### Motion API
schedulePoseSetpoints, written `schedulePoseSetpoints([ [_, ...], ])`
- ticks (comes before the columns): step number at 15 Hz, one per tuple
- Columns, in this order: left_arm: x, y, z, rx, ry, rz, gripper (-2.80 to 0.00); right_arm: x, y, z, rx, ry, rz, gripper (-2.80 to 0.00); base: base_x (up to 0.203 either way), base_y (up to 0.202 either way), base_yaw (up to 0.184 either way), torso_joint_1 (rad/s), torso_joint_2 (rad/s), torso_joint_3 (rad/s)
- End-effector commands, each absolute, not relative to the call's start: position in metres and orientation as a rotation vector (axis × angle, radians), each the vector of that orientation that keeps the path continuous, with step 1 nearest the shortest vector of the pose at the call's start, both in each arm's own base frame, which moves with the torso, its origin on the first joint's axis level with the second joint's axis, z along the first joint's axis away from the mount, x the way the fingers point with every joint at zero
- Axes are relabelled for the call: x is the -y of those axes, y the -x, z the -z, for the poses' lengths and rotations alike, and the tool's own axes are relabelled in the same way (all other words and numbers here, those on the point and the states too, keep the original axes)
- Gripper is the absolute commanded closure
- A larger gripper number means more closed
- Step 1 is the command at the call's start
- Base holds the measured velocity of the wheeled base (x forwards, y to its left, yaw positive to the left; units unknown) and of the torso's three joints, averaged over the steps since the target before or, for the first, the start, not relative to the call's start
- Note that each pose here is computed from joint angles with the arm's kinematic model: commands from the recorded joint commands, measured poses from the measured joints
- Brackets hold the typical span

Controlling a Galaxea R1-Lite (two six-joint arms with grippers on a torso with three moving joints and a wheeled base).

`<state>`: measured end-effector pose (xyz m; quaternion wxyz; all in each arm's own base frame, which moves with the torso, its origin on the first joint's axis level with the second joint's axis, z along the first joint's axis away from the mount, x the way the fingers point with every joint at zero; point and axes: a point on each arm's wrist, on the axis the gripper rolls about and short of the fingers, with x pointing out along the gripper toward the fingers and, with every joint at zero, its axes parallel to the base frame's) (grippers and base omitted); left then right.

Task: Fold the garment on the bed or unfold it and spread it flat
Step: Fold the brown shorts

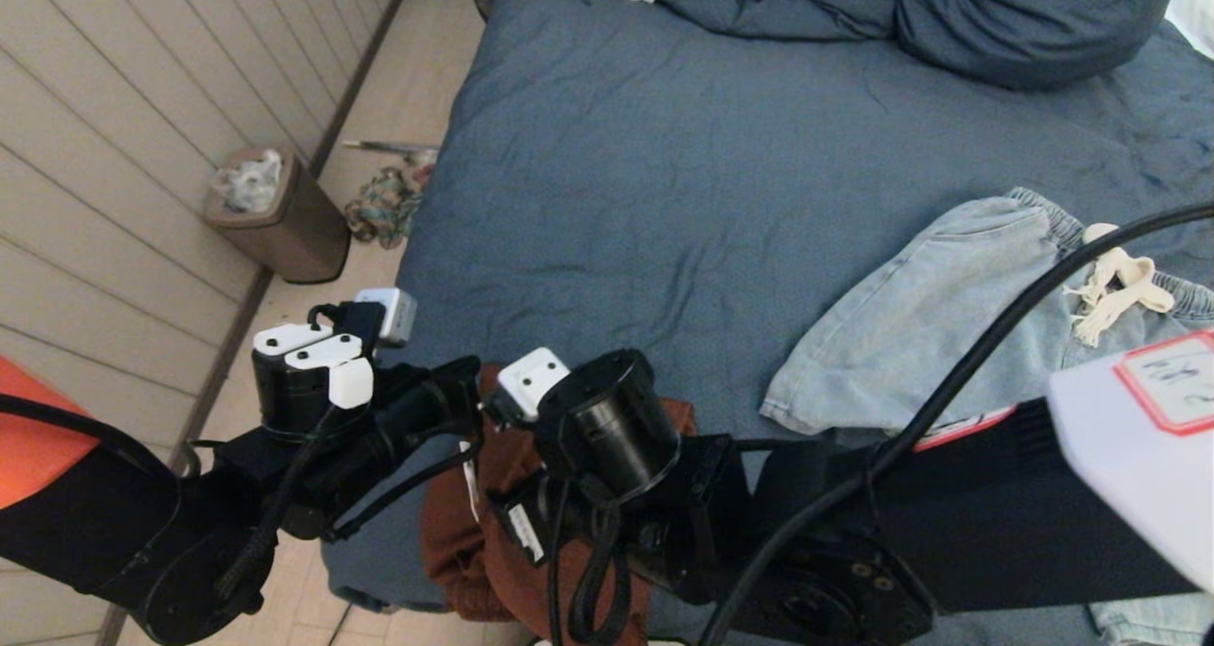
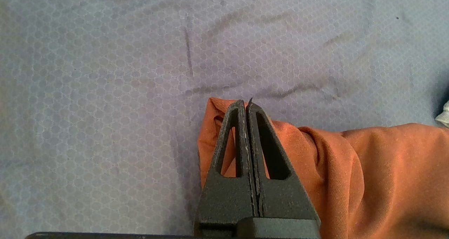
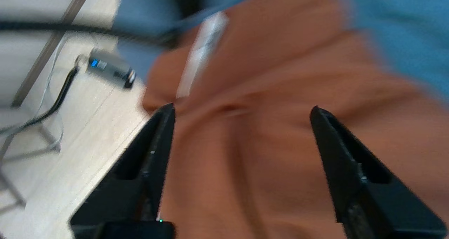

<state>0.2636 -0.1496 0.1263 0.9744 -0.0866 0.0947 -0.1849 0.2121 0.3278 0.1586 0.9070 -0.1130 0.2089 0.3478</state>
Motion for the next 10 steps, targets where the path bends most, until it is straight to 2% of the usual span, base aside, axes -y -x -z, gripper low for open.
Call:
schedulePoseSetpoints([
  [1, 0.15, -0.263, -0.127, -0.184, 0.179, 0.372, 0.0, -0.305, -0.217, -0.185, -0.382, 0.19, -0.681, -2.8, 0.0, 0.0, 0.0, 0.0, 0.0, 0.0],
  [5, 0.149, -0.263, -0.126, -0.19, 0.177, 0.372, 0.0, -0.277, -0.226, -0.169, -0.454, 0.192, -0.599, -2.8, 0.0, 0.0, 0.0, 0.0, 0.0, 0.0],
  [10, 0.149, -0.263, -0.123, -0.2, 0.173, 0.37, 0.0, -0.237, -0.213, -0.152, -0.614, 0.03, -0.545, -2.8, 0.0, 0.0, 0.0, 0.0, 0.0, 0.0],
])
